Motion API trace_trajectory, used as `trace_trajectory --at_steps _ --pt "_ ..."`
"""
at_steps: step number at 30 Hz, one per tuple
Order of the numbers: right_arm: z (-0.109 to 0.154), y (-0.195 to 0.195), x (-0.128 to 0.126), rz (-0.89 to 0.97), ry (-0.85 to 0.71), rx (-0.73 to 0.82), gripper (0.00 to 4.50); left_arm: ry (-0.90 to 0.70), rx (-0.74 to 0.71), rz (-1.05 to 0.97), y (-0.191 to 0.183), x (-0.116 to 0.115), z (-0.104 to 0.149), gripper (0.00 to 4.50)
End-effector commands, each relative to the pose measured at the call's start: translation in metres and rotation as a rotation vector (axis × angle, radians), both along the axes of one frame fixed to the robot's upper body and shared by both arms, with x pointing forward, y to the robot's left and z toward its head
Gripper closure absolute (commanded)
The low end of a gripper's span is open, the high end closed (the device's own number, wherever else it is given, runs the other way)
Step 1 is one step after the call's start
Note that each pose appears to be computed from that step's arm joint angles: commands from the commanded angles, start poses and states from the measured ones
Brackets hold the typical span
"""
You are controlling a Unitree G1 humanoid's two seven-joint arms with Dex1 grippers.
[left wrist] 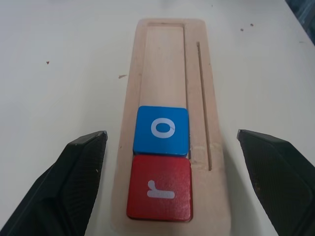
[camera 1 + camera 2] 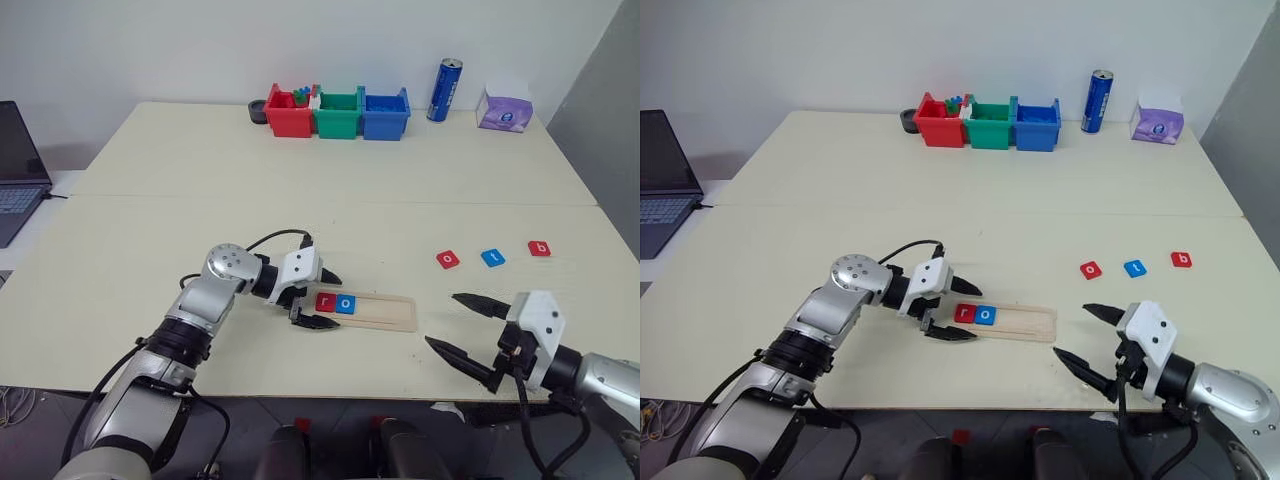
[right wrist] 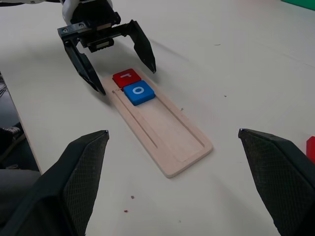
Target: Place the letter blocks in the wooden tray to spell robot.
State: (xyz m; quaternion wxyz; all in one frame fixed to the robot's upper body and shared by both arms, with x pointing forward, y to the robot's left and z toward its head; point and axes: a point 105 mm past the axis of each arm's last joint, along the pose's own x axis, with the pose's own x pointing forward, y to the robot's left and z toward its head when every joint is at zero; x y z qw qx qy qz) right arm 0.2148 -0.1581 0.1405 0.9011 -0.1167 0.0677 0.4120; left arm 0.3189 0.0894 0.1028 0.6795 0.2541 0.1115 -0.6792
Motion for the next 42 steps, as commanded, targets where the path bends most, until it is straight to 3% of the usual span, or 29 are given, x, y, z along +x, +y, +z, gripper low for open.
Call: trace_trajectory --at_steps 1,7,13,23,31,42 --pt "0.014 -0.012 0.009 -0.062 -0.046 0.048 0.00 -0.059 -0.049 -0.004 0.000 0.002 0.024 0.02" --pt "0.018 -0.042 0.043 -0.341 -0.111 0.122 0.00 -0.091 -0.126 0.036 -0.009 0.003 0.051 0.02" --pt "0.008 -0.095 0.084 -0.738 -0.160 -0.022 0.00 -0.148 -0.162 0.104 -0.032 0.006 0.066 0.02" --pt "0.008 -0.166 0.142 -1.080 -0.064 -0.033 0.00 -0.092 -0.209 0.230 -0.068 0.015 0.089 0.02" --pt "-0.007 -0.189 0.169 -1.110 0.090 -0.027 0.00 -0.078 -0.209 0.188 -0.080 0.008 0.097 0.02" --pt "-0.024 -0.188 0.175 -1.057 0.224 -0.023 0.00 -0.041 -0.222 0.133 -0.089 0.002 0.100 0.02"
